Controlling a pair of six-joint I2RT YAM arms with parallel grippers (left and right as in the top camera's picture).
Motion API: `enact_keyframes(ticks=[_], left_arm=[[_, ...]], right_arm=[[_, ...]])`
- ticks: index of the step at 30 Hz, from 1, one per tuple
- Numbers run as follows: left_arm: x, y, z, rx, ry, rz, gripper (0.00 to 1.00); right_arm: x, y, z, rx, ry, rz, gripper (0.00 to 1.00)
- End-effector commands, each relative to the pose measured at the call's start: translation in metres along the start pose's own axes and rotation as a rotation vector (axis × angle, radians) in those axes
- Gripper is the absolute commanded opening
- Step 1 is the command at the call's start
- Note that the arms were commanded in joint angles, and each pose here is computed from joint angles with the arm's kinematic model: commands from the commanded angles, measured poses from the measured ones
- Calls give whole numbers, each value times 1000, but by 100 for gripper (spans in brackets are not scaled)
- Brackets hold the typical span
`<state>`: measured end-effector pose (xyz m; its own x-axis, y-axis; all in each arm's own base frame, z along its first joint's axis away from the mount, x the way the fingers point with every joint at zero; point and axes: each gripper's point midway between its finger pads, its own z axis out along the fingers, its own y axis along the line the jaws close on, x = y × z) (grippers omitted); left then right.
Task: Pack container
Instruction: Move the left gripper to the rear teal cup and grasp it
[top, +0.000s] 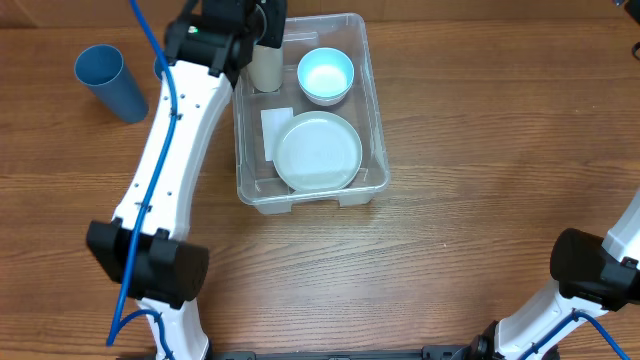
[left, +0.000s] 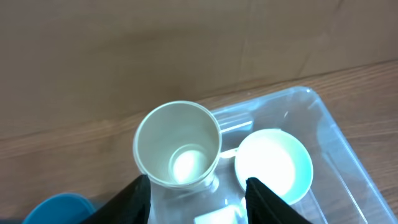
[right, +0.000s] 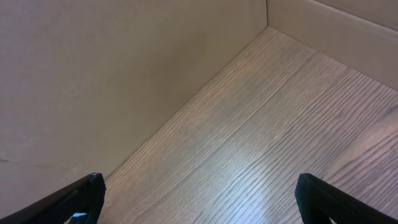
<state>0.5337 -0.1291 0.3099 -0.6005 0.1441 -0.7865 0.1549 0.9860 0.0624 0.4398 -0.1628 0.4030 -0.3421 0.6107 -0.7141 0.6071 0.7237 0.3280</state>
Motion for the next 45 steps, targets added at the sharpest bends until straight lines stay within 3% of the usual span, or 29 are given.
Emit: enact_keyframes(ticks=[1,6,13,16,24,28,30,36,41,45], left_arm=[[-10,47,-62,-79,-15,-126,50],[47,107,-65,-127,193,-241,55],[77,138,-16,-121,273,-309,49],[89,144,15,-130,308,-227,54],[129,143,81,-70,412,5,54],[130,144,85,-67,410,24,50],[129,144,85,-67,408,25,42],[124,143,84,-78,391,-57,55],[113,141,59,-77,414,-72,52],[78,142,20,-83,361,-66,52]], right_arm=[[-5,-1,-7,0,-24,6,100],[-5,-1,-7,0,-24,5,100],[-5,-1,-7,0,-24,6,100],[-5,-1,-7,0,-24,6,100],[-5,-1,-7,0,-24,6,100],[-5,-1,-7,0,-24,6,100],[-5,-1,-7,0,-24,6,100],[-5,-1,-7,0,-24,6,100],[-5,-1,-7,0,-24,6,100],[-5,-1,-7,0,-24,6,100]])
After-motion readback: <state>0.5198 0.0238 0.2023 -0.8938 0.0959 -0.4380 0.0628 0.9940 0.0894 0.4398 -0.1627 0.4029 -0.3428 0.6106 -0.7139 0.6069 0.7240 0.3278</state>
